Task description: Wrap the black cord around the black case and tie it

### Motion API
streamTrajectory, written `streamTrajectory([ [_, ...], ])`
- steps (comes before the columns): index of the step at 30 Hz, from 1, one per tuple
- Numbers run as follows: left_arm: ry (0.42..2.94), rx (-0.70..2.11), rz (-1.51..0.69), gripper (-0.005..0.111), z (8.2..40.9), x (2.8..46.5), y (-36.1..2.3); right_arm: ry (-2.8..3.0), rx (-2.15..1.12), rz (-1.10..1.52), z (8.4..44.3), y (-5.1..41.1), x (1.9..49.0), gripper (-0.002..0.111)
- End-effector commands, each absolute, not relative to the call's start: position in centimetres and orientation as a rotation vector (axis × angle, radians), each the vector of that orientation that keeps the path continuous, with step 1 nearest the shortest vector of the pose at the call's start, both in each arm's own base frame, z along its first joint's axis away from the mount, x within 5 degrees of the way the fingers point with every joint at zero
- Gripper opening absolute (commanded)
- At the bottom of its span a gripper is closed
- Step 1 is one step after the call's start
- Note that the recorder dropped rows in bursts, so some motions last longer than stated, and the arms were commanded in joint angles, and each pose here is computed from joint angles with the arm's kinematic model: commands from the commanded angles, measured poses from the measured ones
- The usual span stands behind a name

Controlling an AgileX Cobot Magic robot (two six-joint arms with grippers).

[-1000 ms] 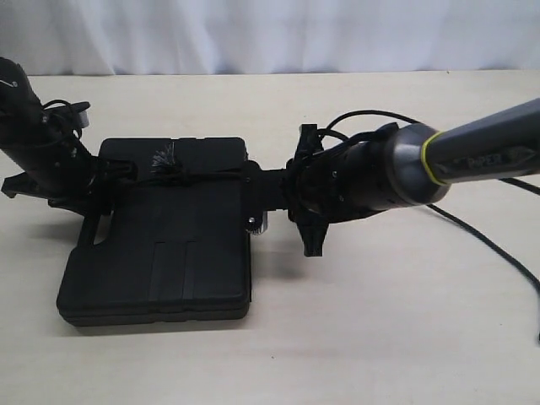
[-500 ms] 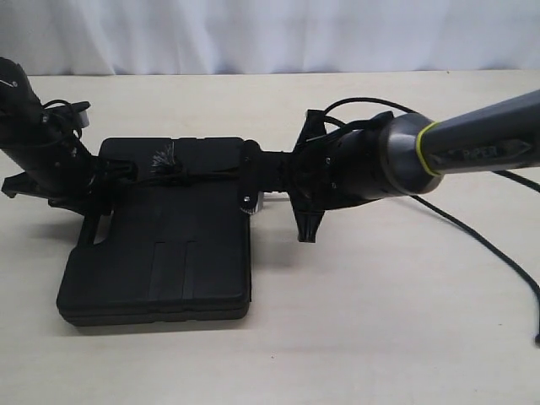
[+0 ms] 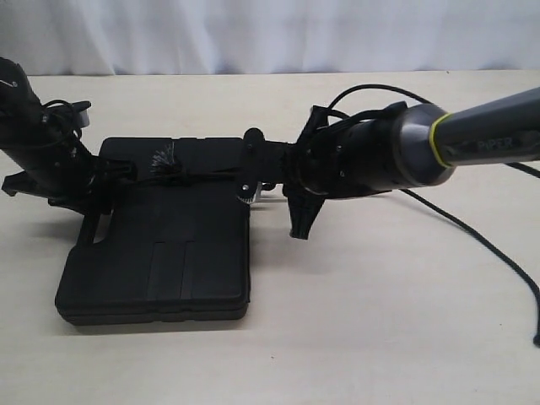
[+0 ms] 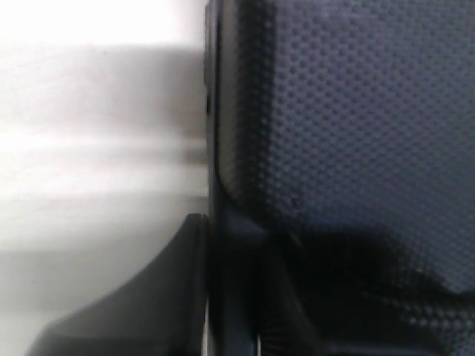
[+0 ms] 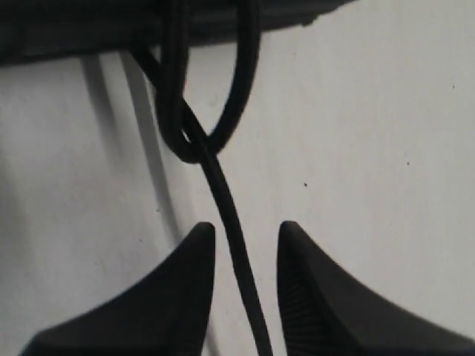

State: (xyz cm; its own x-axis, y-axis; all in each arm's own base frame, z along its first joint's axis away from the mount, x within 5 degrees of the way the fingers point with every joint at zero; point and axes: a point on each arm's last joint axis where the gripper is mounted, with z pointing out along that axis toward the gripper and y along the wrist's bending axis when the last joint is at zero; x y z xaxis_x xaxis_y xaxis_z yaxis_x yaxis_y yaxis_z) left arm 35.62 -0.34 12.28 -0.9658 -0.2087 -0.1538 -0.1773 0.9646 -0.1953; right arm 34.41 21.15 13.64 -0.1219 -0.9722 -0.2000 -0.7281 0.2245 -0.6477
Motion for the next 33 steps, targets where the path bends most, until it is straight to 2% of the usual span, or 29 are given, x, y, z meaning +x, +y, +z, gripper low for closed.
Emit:
streamTrajectory([
  [1, 2.902, -0.279, -0.256, 0.000, 12.6, 35.9, -0.2, 1.902, -1.589, -0.495, 12.7, 21.6, 34.4, 0.038],
  [5, 2.902, -0.279, -0.256, 0.000, 12.6, 35.9, -0.2, 1.899, -1.638, -0.524, 11.4, 21.5, 34.5, 0.046],
  [13, 2.902, -0.269, -0.247, 0.000, 12.6, 35.9, -0.2, 1.795, -1.698, -0.673, 10.7, 21.2, 35.1, 0.046],
  [16, 2.902, -0.269, -0.247, 0.000, 12.6, 35.9, -0.2, 1.823, -1.580, -0.641, 11.0, 21.3, 35.4, 0.046],
  [20, 2.906, -0.269, -0.249, 0.000, 12.6, 35.8, -0.2, 1.817, -1.579, -0.608, 11.0, 22.2, 34.9, 0.046],
  [21, 2.906, -0.269, -0.249, 0.000, 12.6, 35.8, -0.2, 1.803, -1.590, -0.611, 11.0, 22.4, 34.8, 0.044],
  [22, 2.906, -0.269, -0.249, 0.000, 12.6, 35.8, -0.2, 1.798, -1.593, -0.613, 11.0, 22.6, 34.6, 0.037],
  [23, 2.906, -0.269, -0.249, 0.000, 12.6, 35.8, -0.2, 1.813, -1.570, -0.654, 11.1, 22.3, 34.8, 0.018],
  [24, 2.906, -0.269, -0.249, 0.000, 12.6, 35.8, -0.2, 1.844, -1.540, -0.659, 11.1, 22.1, 34.7, 0.005],
  [28, 2.909, -0.240, -0.223, 0.000, 12.6, 35.8, 0.0, 1.920, -1.426, -0.647, 12.3, 21.7, 34.8, 0.004],
  [33, 2.889, -0.236, -0.224, 0.000, 13.4, 35.9, -0.1, 1.967, -1.285, -0.561, 15.5, 20.2, 35.3, 0.004],
])
